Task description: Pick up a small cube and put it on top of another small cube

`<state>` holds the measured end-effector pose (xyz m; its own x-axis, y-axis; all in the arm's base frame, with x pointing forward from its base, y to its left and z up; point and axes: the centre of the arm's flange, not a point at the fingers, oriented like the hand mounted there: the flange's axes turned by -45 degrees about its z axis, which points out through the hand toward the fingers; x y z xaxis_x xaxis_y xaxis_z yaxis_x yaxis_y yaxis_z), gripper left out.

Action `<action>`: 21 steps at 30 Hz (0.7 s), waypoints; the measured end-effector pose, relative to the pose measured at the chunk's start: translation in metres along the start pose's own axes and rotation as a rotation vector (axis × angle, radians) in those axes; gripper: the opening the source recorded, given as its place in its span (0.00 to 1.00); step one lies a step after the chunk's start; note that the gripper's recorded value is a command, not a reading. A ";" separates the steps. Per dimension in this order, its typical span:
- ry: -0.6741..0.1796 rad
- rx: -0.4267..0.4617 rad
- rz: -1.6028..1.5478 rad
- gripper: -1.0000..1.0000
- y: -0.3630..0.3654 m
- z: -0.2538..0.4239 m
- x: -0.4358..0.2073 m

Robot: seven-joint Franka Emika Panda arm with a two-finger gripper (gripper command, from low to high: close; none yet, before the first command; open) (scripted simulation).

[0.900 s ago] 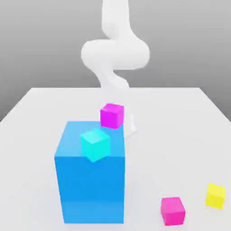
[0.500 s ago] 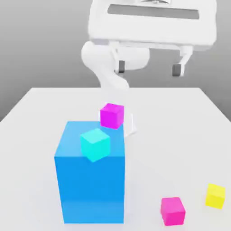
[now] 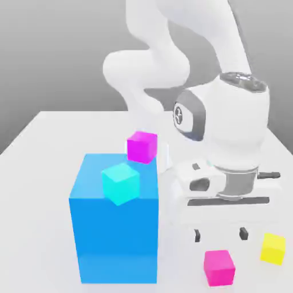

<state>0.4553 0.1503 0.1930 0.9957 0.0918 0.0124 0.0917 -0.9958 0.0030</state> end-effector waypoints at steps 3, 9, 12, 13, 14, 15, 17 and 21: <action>-0.011 0.005 0.000 0.50 -0.003 0.040 -0.002; -0.011 0.004 -0.002 0.00 -0.003 0.061 -0.004; -0.011 0.004 -0.002 0.00 -0.003 0.060 -0.004; -0.011 0.005 -0.001 0.00 -0.003 0.051 -0.003; -0.011 0.005 0.000 0.00 -0.003 0.040 -0.003; -0.011 0.005 0.000 0.00 -0.003 0.028 -0.002; -0.005 0.002 -0.017 0.00 -0.007 0.005 -0.004; 0.044 -0.066 -0.064 0.00 0.001 -0.048 0.006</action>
<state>0.4612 0.1504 0.2407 0.9862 0.1564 0.0540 0.1524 -0.9857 0.0714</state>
